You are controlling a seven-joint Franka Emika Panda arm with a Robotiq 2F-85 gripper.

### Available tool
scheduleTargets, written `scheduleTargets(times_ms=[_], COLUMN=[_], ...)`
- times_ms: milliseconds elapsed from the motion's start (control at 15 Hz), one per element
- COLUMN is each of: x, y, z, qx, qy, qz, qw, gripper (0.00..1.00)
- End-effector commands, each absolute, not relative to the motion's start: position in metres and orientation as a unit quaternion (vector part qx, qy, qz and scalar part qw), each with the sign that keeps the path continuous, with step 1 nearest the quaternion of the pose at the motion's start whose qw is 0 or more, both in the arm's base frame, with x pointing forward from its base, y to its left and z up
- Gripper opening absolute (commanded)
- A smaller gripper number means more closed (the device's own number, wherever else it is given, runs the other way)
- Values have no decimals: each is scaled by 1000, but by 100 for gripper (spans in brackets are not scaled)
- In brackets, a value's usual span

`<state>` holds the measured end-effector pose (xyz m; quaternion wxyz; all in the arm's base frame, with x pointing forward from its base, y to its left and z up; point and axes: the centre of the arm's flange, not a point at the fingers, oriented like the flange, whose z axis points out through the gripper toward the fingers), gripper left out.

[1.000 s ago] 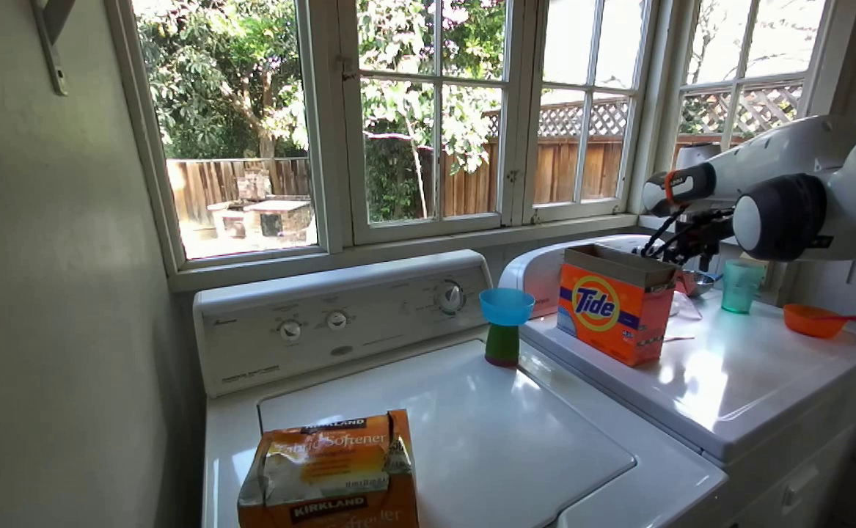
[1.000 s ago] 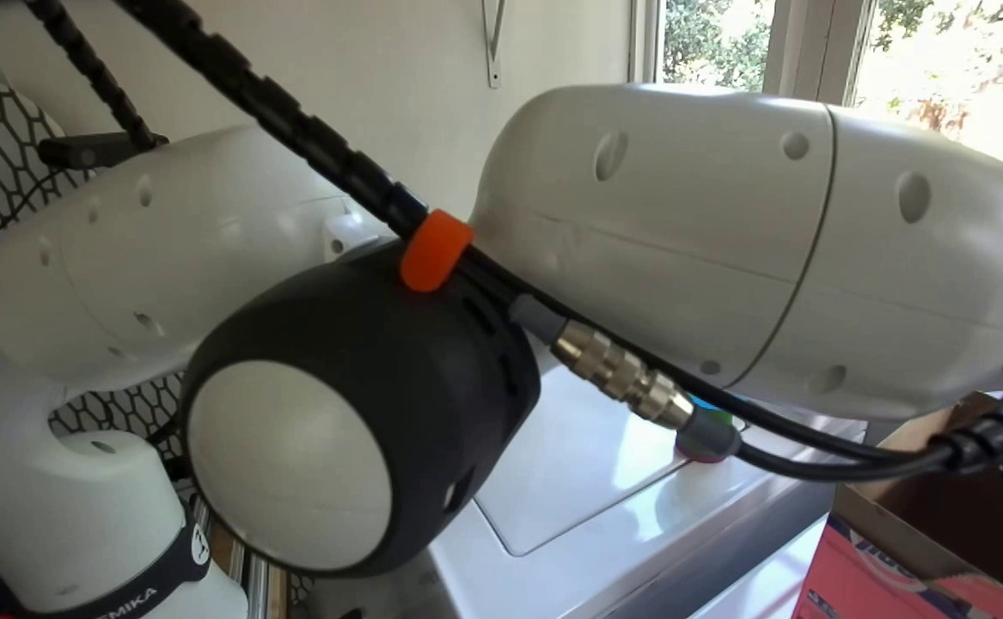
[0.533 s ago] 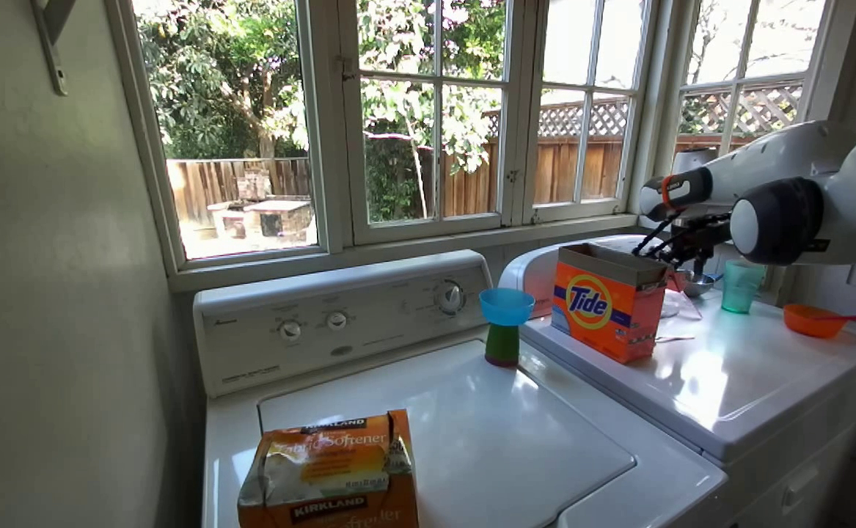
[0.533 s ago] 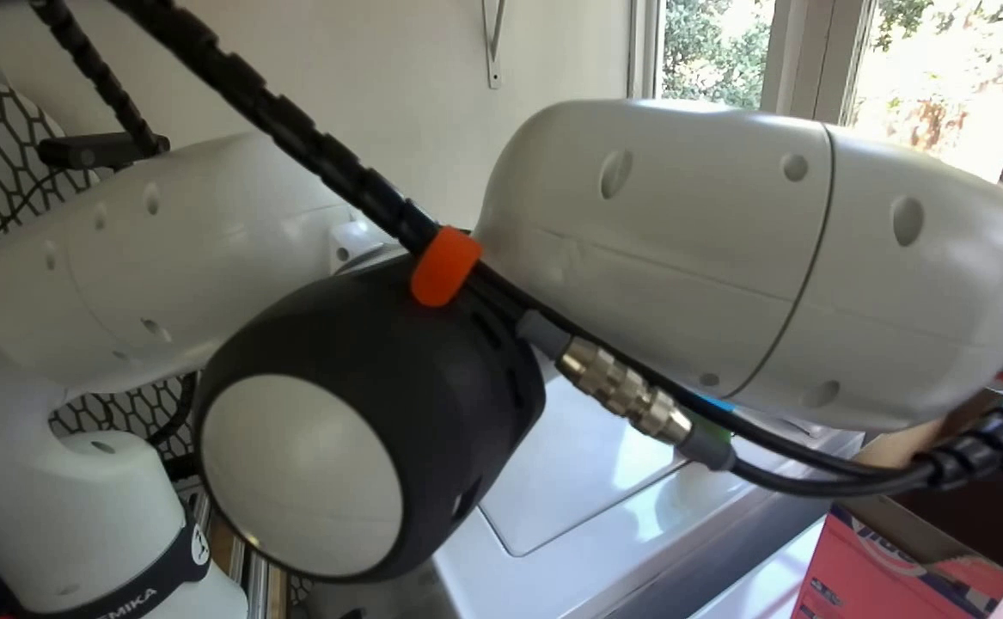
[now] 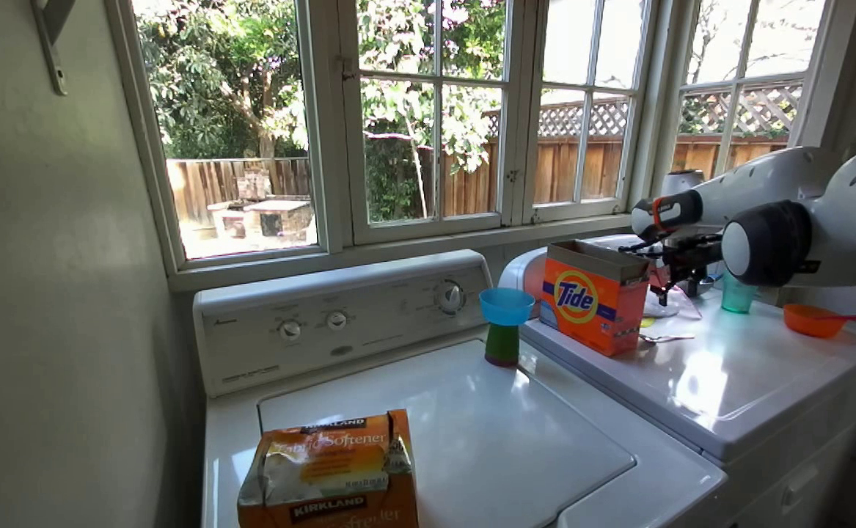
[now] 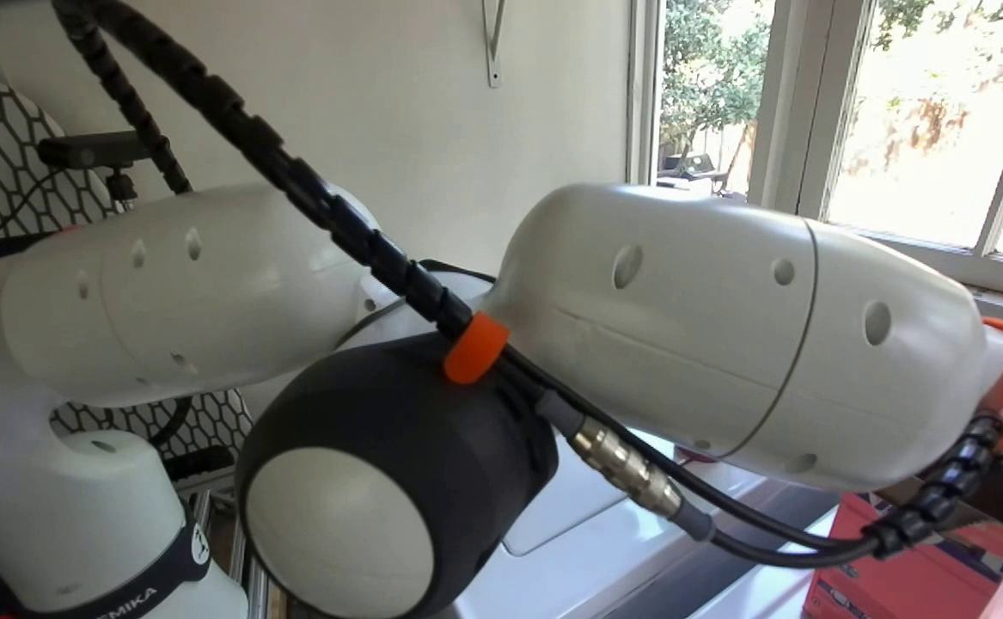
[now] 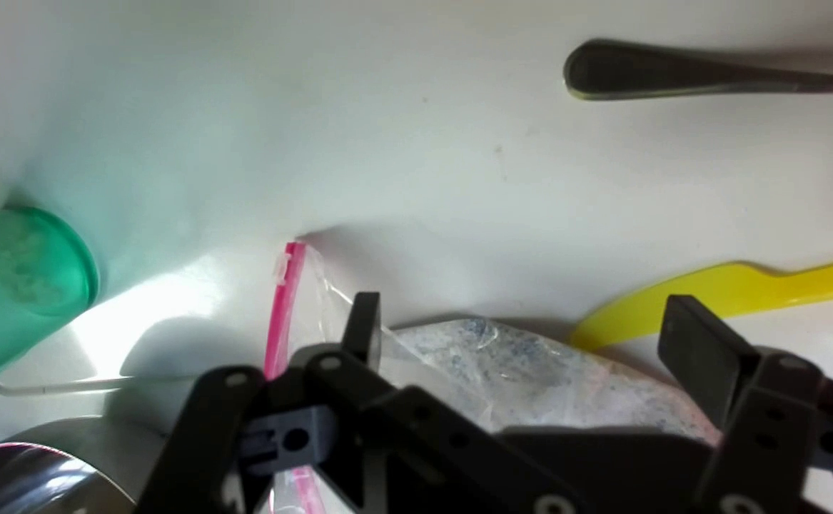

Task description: Put the clear plastic in the orange box.

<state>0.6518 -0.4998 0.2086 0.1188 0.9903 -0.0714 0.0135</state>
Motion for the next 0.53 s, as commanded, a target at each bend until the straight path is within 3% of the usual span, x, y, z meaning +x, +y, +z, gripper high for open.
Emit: scheduleTargets(times_ms=[0,67,333,467], x=[697,652,653,656], y=[-528,-501,-501,-502], z=[203,212,221,221], qx=[987,989,989,990], qy=[-102,-82,-84,-52], qz=[16,18,22,76], qw=[126,121,122,107], gripper=[100,100,100,100])
